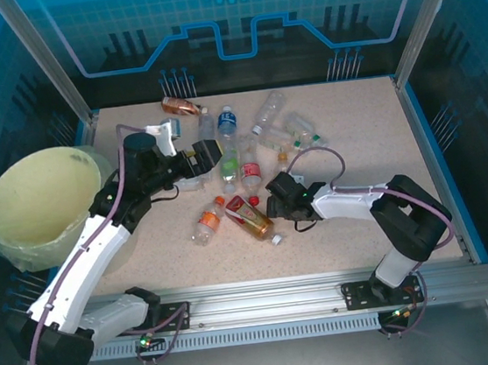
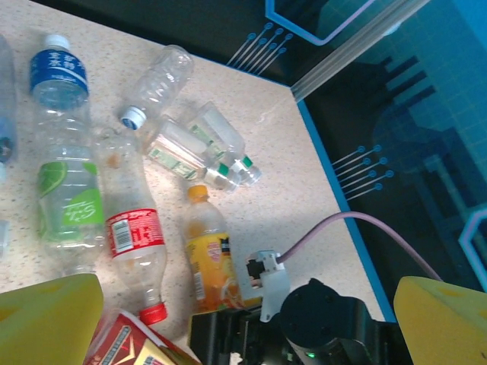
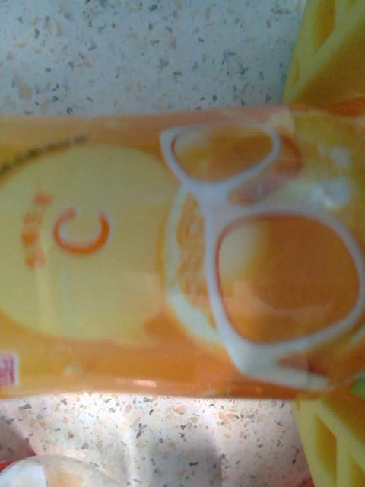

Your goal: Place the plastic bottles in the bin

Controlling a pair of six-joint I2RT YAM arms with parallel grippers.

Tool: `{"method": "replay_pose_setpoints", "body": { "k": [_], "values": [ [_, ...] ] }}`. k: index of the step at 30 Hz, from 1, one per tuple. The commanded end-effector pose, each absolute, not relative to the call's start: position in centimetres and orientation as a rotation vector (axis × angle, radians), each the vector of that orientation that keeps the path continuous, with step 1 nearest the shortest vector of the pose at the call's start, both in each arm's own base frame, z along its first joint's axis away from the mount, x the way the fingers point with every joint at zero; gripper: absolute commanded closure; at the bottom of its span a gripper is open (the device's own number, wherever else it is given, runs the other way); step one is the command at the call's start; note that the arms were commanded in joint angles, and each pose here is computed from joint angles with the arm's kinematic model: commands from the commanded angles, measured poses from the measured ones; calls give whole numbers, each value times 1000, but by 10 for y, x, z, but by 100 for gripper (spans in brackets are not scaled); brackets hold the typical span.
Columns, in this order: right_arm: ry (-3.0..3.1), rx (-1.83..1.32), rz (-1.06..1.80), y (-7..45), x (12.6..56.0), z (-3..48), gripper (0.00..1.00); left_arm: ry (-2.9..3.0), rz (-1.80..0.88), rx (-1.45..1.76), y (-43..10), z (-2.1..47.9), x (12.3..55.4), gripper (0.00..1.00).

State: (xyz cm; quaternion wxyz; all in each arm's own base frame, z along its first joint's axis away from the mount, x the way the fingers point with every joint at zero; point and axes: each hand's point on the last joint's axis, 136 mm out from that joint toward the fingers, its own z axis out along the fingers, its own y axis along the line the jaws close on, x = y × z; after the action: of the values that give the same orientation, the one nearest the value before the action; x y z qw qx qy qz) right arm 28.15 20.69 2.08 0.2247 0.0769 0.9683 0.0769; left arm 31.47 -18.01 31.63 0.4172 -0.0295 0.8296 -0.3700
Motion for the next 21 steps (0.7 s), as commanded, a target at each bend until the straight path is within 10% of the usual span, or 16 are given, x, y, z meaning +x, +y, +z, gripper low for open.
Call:
{"method": "replay_pose_setpoints", "body": {
  "k": [1, 21],
  "values": [
    [2663, 152, 146, 203, 282, 15, 25, 2052, -850, -97, -170, 322, 316, 1],
    [2573, -120, 113, 182, 272, 48, 57, 2134, -865, -180, -177, 282, 332, 1]
  ]
}}
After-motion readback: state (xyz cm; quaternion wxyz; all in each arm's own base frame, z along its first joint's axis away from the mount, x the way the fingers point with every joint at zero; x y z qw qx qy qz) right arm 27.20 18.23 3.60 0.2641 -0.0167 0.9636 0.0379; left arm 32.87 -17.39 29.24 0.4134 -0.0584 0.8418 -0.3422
